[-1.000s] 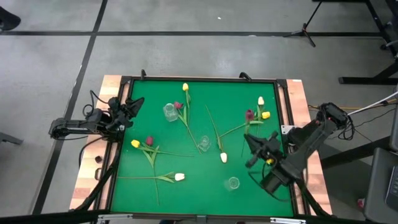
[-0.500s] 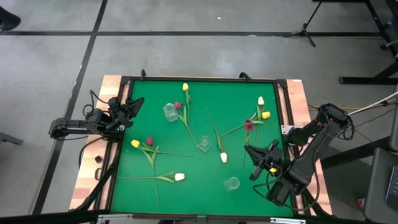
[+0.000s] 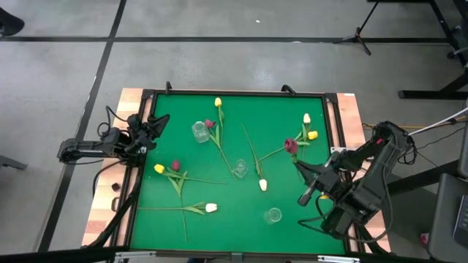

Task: Sort flowers into vase by color
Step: Put the bottom right red tulip into the bottom right transparent vase, then put the top red tulip into the bottom right transparent vase

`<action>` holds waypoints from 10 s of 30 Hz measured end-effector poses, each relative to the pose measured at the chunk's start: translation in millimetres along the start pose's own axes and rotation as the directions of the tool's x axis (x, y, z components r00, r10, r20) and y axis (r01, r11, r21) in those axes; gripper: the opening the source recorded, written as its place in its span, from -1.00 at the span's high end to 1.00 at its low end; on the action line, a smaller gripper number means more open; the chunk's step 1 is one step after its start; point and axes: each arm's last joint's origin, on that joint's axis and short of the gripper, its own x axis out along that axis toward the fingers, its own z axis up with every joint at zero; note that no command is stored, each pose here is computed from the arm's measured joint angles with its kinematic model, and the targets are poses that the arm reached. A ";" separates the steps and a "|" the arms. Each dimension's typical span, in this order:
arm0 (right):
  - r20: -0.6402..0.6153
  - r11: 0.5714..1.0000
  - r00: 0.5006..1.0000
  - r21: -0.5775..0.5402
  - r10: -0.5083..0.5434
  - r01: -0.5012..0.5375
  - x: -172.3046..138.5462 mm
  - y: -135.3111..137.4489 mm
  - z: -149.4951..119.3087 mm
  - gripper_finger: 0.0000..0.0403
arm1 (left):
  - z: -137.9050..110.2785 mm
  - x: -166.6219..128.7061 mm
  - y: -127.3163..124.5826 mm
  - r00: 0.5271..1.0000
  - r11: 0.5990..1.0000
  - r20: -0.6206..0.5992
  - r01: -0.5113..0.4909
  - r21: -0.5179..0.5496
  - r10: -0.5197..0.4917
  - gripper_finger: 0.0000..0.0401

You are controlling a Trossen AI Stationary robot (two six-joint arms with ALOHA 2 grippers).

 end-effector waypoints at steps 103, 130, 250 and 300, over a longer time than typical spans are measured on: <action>0.655 0.517 0.553 0.277 0.515 -0.810 17.1 -49.2 -93.5 1.00 | -8.8 -0.5 5.3 0.995 0.995 -0.076 -0.069 -0.074 0.064 0.58; 0.504 0.599 0.678 0.339 0.536 -0.726 17.9 2.4 -133.4 0.99 | -10.8 -0.8 6.6 0.993 0.994 -0.094 -0.083 -0.064 0.077 0.58; -0.184 0.882 0.981 0.450 -0.060 0.139 123.0 -165.8 -135.4 0.03 | 49.1 117.2 -78.6 0.705 0.765 -0.397 -0.325 0.556 0.588 0.58; -0.701 0.948 0.646 0.290 0.304 -0.131 362.6 -20.9 -104.4 0.03 | 74.3 81.8 -78.7 0.692 0.757 -0.438 -0.245 0.606 0.574 0.58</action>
